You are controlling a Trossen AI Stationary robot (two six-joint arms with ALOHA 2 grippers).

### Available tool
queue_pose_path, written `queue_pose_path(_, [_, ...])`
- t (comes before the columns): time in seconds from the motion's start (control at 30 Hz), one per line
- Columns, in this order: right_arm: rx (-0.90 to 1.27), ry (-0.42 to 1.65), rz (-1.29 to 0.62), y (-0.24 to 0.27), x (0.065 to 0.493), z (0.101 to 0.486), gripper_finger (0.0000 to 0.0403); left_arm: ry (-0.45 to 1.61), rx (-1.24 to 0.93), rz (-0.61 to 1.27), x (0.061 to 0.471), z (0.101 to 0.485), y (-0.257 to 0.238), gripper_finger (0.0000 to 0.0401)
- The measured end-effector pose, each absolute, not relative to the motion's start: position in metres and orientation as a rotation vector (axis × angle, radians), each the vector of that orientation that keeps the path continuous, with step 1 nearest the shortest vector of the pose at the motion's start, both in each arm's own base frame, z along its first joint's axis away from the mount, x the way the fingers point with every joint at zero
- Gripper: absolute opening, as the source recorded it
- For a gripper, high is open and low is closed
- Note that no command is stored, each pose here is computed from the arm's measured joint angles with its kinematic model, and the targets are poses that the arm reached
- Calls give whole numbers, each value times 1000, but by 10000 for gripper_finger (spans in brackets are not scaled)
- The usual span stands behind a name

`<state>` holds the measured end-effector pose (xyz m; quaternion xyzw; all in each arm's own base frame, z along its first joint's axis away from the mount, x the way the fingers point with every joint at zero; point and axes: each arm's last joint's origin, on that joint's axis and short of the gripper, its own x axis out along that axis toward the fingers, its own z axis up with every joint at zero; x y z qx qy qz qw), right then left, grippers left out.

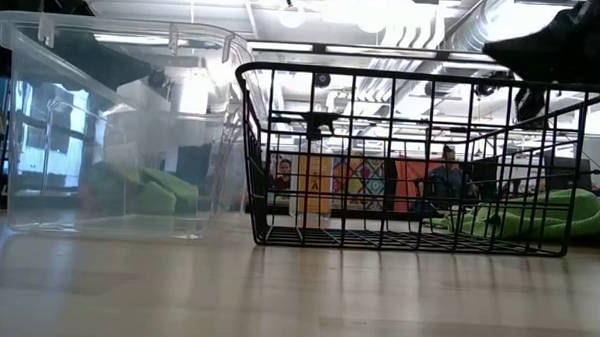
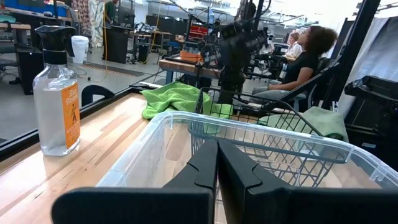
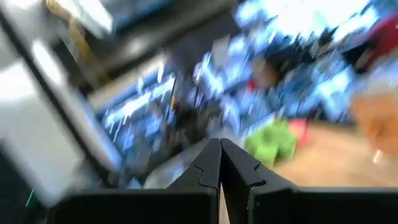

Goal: Sort microfiber towel by color & place in baskets
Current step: Put the green towel into the wire basket

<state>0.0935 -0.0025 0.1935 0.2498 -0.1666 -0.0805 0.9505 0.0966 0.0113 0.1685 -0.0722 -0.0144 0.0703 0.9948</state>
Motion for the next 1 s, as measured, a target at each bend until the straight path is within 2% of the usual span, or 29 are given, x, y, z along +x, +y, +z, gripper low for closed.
queue_pose_path(0.2, [365,-556,-249,-6,82,237,0,-29,-145,141,97,168,11,0])
queue_pose_path(0.5, [109,-563,-512,-10,84,341,0,-29,-145,141,97,169,11,0])
queue_pose_path(0.67, [24,-381,-647,-12,98,376,2,-29,-145,140,97,169,11,0])
queue_pose_path(0.77, [62,-259,-697,-13,110,386,16,-29,-145,140,97,169,11,0])
queue_pose_path(0.87, [131,-60,-781,-16,119,396,54,-29,-145,141,97,169,11,0])
queue_pose_path(1.0, [226,233,-905,-26,127,409,129,-29,-145,141,97,169,11,0])
